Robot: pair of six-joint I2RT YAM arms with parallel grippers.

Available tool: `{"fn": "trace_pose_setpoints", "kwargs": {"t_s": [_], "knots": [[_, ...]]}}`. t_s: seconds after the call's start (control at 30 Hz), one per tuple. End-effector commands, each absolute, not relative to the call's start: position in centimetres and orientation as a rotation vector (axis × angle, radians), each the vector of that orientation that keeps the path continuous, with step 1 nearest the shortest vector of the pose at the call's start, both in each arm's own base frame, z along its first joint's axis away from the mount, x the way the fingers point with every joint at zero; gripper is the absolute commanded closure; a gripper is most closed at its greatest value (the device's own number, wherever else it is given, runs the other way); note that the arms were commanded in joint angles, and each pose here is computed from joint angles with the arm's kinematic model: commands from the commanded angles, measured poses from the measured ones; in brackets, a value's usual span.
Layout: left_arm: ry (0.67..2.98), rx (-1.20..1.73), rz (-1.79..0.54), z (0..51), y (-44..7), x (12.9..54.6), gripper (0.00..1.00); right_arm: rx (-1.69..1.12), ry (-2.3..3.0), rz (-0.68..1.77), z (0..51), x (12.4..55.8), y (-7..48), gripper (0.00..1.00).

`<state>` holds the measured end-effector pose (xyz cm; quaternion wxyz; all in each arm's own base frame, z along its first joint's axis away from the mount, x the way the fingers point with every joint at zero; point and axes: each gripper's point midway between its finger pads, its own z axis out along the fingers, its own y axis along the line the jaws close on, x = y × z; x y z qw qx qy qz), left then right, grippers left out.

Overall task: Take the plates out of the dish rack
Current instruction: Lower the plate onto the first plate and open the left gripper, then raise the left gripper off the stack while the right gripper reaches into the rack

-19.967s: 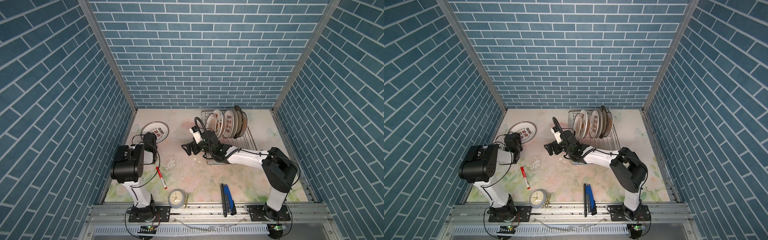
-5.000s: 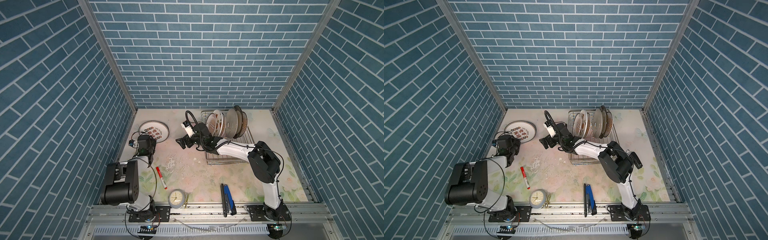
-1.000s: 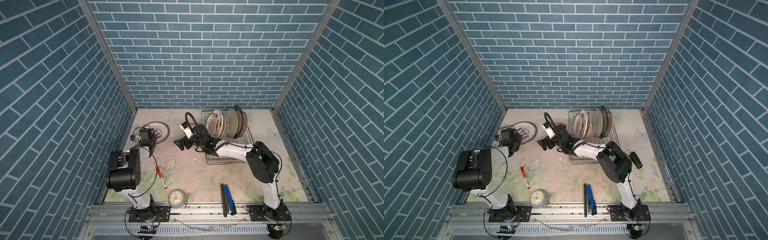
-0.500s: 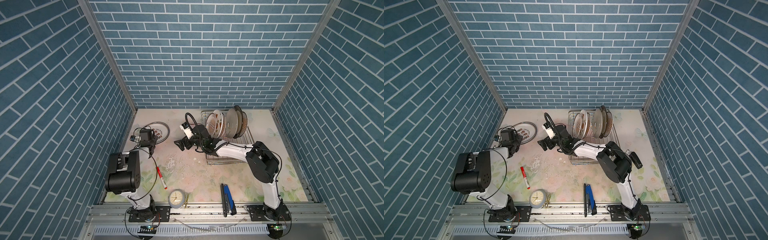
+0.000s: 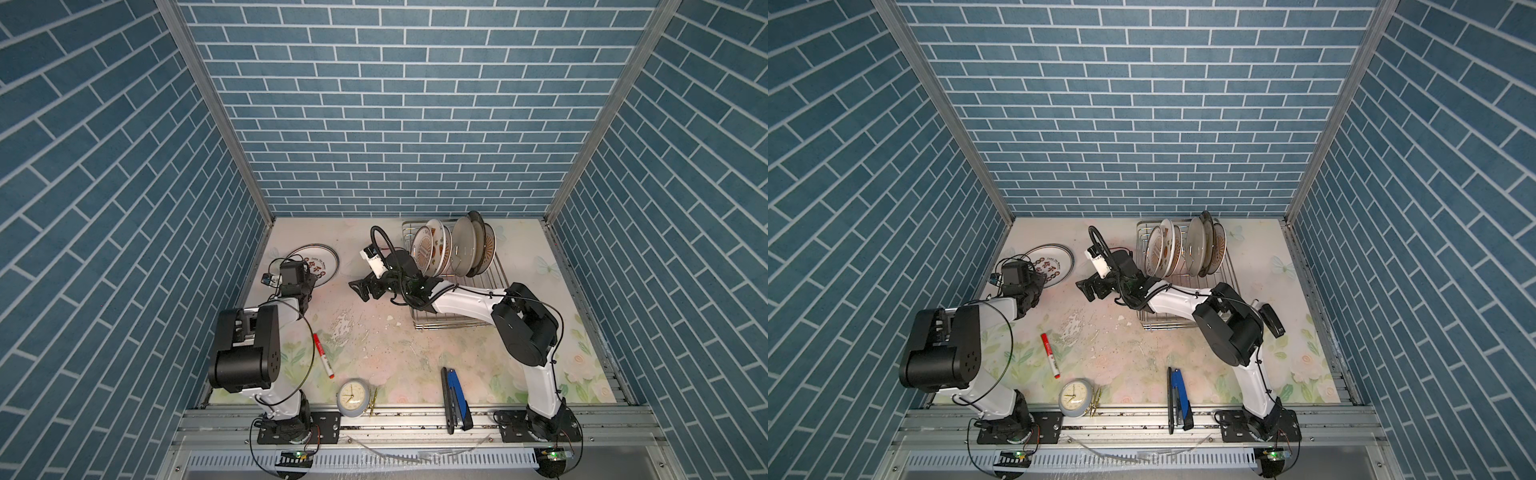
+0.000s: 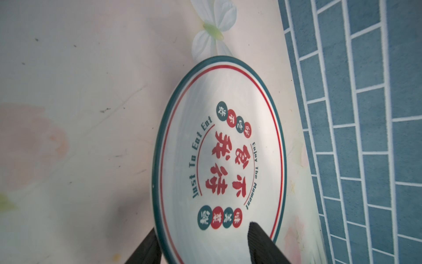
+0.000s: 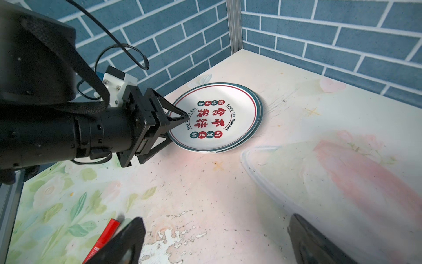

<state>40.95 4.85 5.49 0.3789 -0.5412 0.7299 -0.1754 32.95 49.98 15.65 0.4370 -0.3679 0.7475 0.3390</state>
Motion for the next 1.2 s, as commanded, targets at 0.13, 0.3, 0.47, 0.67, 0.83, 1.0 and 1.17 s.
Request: {"fn": "trace_pose_setpoints", "kwargs": {"t_s": [0.13,0.3,0.47,0.67,0.83,1.0,1.17], "knots": [[1.867,-1.378,-0.408,5.6,5.0,39.0,0.38,-0.889,1.845,0.847,16.8,32.7,49.5,0.01],[1.839,-1.321,-0.491,6.7,4.1,38.9,0.36,-0.887,1.831,0.858,17.3,32.1,49.1,0.01],[1.829,-1.135,-0.553,10.6,1.6,38.6,0.02,-0.889,1.806,0.873,18.6,31.3,48.4,0.01],[1.834,-0.882,-0.500,16.6,-2.2,36.5,0.00,-0.876,1.780,0.875,20.3,30.1,47.0,0.01],[1.772,-0.578,-0.519,21.5,-6.3,34.3,0.00,-0.810,1.766,0.866,22.2,29.5,44.8,0.01],[1.711,-0.398,-0.618,24.2,-9.9,32.2,0.00,-0.688,1.728,0.844,24.5,28.7,41.1,0.01],[1.707,-0.193,-0.800,24.7,-15.1,30.7,0.00,-0.587,1.722,0.773,25.7,27.8,36.7,0.01]]}}
